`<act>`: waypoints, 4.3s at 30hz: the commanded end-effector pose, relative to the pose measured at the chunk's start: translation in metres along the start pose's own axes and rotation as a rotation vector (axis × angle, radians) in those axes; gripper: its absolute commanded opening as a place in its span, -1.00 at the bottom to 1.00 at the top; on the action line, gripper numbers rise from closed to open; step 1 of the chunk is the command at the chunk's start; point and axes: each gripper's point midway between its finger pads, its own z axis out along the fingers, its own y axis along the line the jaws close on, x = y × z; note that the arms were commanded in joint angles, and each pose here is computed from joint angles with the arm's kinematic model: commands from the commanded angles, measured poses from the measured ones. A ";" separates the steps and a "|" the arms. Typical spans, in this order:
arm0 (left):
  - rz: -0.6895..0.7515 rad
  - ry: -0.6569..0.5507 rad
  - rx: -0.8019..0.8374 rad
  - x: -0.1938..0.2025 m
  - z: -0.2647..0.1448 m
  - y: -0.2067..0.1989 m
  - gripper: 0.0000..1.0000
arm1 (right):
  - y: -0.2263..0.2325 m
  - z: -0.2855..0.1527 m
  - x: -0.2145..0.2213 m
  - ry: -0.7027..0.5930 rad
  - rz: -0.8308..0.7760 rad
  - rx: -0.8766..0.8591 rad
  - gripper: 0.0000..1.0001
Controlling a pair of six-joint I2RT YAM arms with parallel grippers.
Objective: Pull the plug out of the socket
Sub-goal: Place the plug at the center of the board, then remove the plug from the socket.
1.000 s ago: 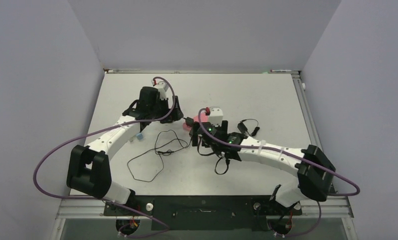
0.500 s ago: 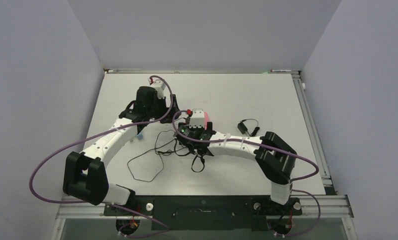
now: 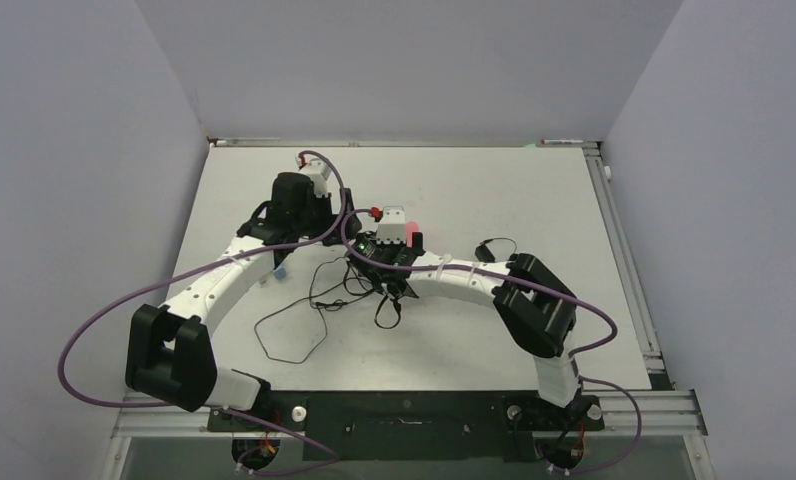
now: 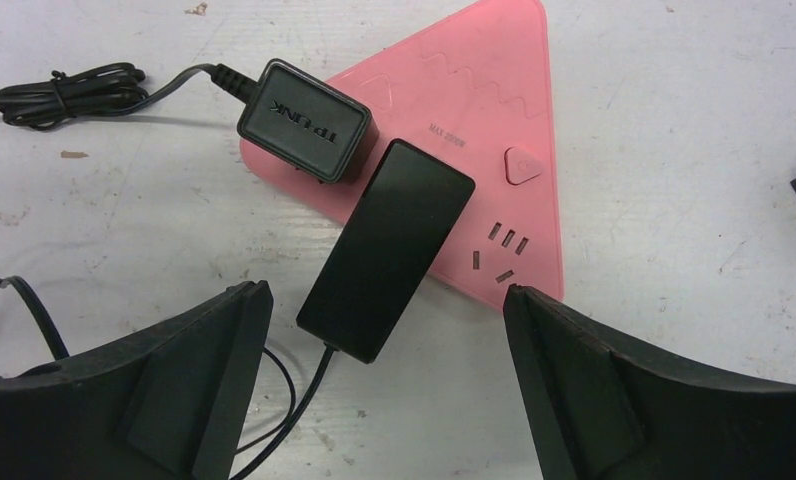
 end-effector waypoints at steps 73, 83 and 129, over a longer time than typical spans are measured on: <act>-0.122 0.099 0.649 0.004 -0.015 -0.103 0.93 | -0.054 -0.117 -0.065 -0.531 -0.124 -0.434 -0.89; -0.126 0.059 0.777 -0.003 -0.034 -0.121 0.93 | -0.057 -0.144 -0.082 -0.591 -0.072 -0.476 -0.89; -0.102 0.130 0.847 0.017 -0.031 -0.139 -1.00 | -0.056 -0.134 -0.092 -0.501 -0.061 -0.534 -0.89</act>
